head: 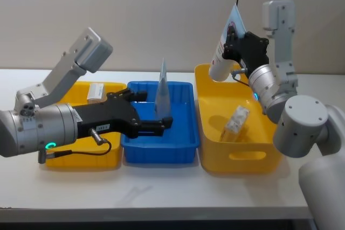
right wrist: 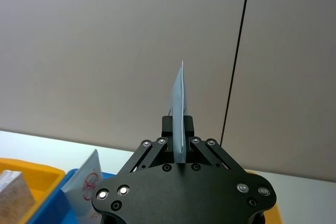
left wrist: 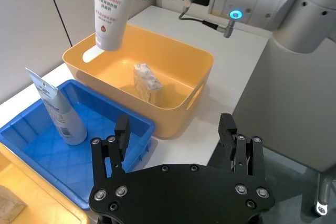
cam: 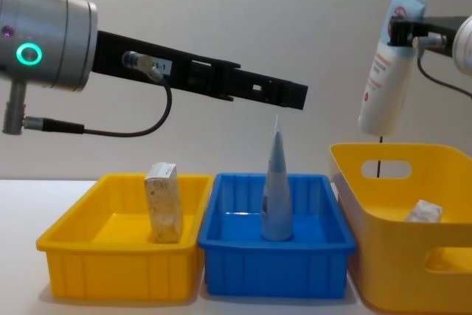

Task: Bimanual collaborative sorting of washing and personal care products

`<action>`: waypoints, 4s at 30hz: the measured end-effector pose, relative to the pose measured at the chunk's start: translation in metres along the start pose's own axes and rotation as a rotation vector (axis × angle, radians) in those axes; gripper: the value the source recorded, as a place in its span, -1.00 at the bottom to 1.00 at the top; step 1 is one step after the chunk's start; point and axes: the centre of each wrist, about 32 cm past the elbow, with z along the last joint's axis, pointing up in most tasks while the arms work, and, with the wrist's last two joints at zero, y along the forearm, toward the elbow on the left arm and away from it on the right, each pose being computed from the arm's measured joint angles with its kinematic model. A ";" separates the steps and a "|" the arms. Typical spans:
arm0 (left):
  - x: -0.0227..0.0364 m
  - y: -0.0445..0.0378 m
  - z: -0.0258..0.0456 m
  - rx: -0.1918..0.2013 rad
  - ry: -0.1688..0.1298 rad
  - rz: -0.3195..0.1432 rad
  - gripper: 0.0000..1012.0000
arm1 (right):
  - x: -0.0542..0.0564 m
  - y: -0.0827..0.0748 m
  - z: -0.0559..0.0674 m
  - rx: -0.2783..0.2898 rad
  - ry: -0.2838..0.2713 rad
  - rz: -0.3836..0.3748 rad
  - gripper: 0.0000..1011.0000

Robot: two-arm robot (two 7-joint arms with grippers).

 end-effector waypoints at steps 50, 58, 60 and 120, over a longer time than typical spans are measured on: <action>0.0000 0.0000 0.0000 0.000 0.000 0.000 0.98 | 0.027 0.046 -0.035 -0.114 -0.151 -0.012 0.91; 0.0000 0.0000 0.0000 0.000 0.000 0.000 0.98 | 0.033 0.034 -0.033 -0.107 -0.134 0.051 0.98; 0.0000 0.0000 0.0000 0.000 0.000 0.000 0.98 | 0.035 0.031 -0.032 -0.106 -0.129 0.069 0.98; 0.0000 0.0000 0.0000 0.000 0.000 0.000 0.98 | 0.098 -0.096 -0.019 -0.162 0.029 0.690 0.98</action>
